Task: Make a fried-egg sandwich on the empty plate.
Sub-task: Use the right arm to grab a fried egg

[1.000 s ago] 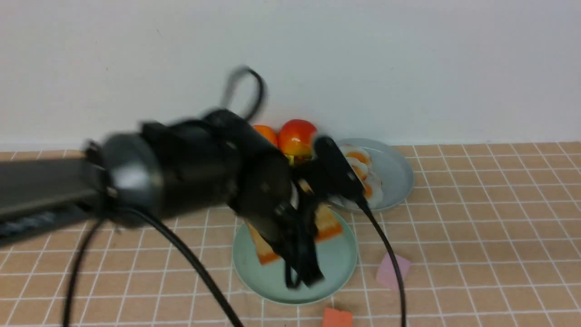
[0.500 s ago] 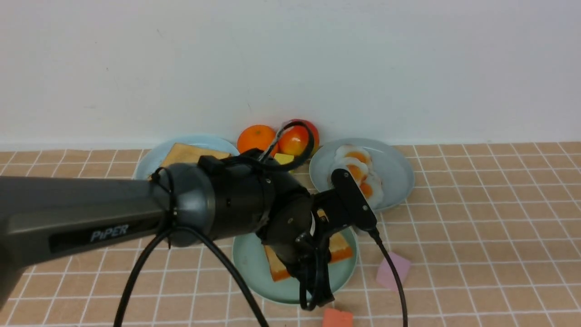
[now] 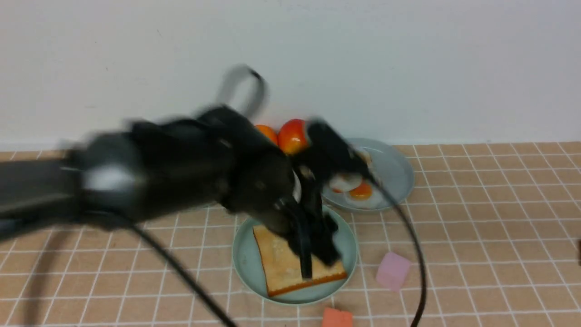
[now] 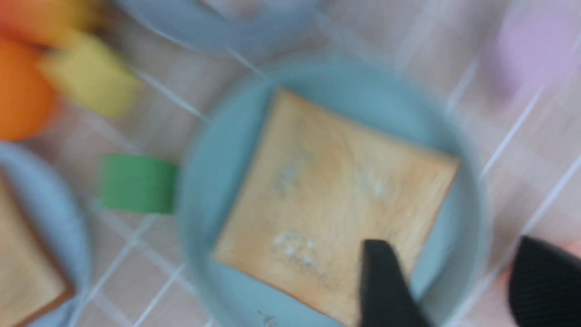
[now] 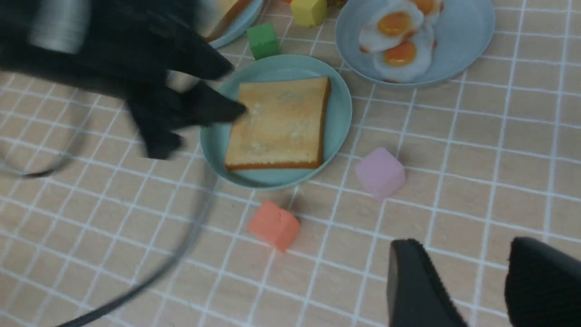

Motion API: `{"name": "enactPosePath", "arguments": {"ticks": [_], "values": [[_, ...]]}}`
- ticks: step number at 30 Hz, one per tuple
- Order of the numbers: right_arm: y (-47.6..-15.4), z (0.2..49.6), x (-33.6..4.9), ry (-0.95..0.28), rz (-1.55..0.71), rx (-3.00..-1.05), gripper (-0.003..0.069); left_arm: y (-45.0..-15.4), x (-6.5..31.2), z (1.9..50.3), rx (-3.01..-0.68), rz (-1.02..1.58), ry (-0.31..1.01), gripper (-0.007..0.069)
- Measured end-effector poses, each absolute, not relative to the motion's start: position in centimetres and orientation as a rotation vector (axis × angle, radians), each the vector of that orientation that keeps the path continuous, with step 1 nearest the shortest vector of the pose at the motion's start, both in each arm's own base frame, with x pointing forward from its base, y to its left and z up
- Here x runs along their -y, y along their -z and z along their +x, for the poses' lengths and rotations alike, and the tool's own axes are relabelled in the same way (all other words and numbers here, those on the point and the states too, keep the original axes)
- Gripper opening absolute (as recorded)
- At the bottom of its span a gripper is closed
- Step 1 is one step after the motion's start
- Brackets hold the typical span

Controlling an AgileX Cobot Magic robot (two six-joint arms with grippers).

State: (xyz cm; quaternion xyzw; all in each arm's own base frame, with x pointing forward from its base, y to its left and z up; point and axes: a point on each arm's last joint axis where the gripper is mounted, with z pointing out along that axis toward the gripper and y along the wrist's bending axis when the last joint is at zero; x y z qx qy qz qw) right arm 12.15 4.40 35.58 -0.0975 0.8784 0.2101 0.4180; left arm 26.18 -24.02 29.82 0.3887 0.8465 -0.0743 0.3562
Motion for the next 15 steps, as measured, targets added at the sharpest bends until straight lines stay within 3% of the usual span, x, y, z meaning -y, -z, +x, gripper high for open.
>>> {"name": "enactPosePath", "arguments": {"ticks": [2,4,6,9,15], "values": [[-34.9,14.3,-4.6,-0.575,-0.190,-2.229,0.0305,-32.5,22.7,25.1,-2.174,0.895,0.240,0.0243],[-34.2,17.1,-5.0,-0.632,-0.136,-2.253,0.0305,-36.0,20.4,23.4,-2.131,0.777,0.292,0.0074],[-33.1,20.1,-5.3,-0.669,-0.115,-2.289,0.0305,-37.8,18.3,21.6,-2.084,0.722,0.318,-0.0008],[-31.7,24.1,-5.8,-0.725,-0.110,-2.324,0.0305,-38.6,15.9,18.8,-2.020,0.676,0.374,-0.0013],[-28.6,30.9,-6.6,-0.824,-0.035,-2.380,0.0305,-37.0,12.4,14.2,-1.939,0.606,0.507,-0.0013]]}}
